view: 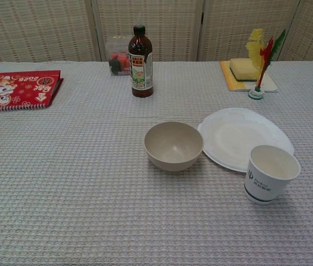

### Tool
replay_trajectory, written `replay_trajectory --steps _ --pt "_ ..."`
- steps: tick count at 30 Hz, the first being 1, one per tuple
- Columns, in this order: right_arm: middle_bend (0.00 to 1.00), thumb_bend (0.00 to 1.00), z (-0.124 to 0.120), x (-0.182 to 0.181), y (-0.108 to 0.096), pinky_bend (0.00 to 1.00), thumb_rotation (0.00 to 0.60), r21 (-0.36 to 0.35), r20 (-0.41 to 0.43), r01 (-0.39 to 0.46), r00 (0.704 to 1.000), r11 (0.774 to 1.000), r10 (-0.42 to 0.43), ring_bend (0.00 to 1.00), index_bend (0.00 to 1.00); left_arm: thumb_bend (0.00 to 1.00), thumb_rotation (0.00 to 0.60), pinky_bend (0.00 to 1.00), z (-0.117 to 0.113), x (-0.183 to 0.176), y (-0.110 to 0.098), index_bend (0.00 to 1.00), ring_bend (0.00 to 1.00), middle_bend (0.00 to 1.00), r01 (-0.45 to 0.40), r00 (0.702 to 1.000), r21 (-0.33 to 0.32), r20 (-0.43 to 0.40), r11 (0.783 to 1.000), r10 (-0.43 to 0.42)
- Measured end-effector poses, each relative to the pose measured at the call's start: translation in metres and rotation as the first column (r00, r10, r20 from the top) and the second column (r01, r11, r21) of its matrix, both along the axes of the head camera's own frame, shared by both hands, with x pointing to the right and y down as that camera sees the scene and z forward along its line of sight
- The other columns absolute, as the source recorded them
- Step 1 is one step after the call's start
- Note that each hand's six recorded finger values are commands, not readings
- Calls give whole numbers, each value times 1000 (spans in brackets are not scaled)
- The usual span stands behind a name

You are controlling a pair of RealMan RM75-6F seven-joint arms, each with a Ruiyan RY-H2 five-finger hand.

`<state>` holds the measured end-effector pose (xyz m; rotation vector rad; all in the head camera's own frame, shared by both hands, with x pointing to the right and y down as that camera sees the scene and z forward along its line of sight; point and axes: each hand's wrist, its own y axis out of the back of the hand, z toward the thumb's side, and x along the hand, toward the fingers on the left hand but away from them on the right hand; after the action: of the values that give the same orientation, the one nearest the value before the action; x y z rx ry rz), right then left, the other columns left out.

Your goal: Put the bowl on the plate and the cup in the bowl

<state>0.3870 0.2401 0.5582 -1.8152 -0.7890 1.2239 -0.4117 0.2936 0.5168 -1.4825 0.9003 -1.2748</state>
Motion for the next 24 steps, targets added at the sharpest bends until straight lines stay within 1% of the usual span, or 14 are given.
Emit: replay_trajectory --steps 6,10,13,16,19,24 --pt "0 99 0 0 0 0 600 -1 0 -1 1000 1000 1 0 0 314 600 262 0 0 0 0 0 0 -1 1000 1 0 1000 1" --pt "0 99 3 -2 1 0 600 -19 9 2 1000 1000 -2 0 0 314 600 262 -1 0 0 0 0 0 0 1000 3 -4 1000 0" --pt "0 99 4 -6 3 0 600 -50 43 5 999 999 -2 0 0 314 600 262 0 -1 -1 0 0 0 4 1000 0 -5 1000 -4" --pt "0 97 4 -15 0 0 600 -82 92 9 996 997 -2 0 0 314 600 262 0 0 -1 0 0 0 0 1000 -4 -5 1000 0" --pt "0 88 1 -31 -7 0 600 -104 143 35 989 994 -19 0 0 314 600 262 -2 0 0 0 0 0 1 1000 1 -7 1000 -1" --pt "0 69 -5 -72 -27 0 600 -141 226 99 972 985 -66 0 0 314 600 262 -8 -3 0 0 0 0 13 1000 24 -14 1000 -13"
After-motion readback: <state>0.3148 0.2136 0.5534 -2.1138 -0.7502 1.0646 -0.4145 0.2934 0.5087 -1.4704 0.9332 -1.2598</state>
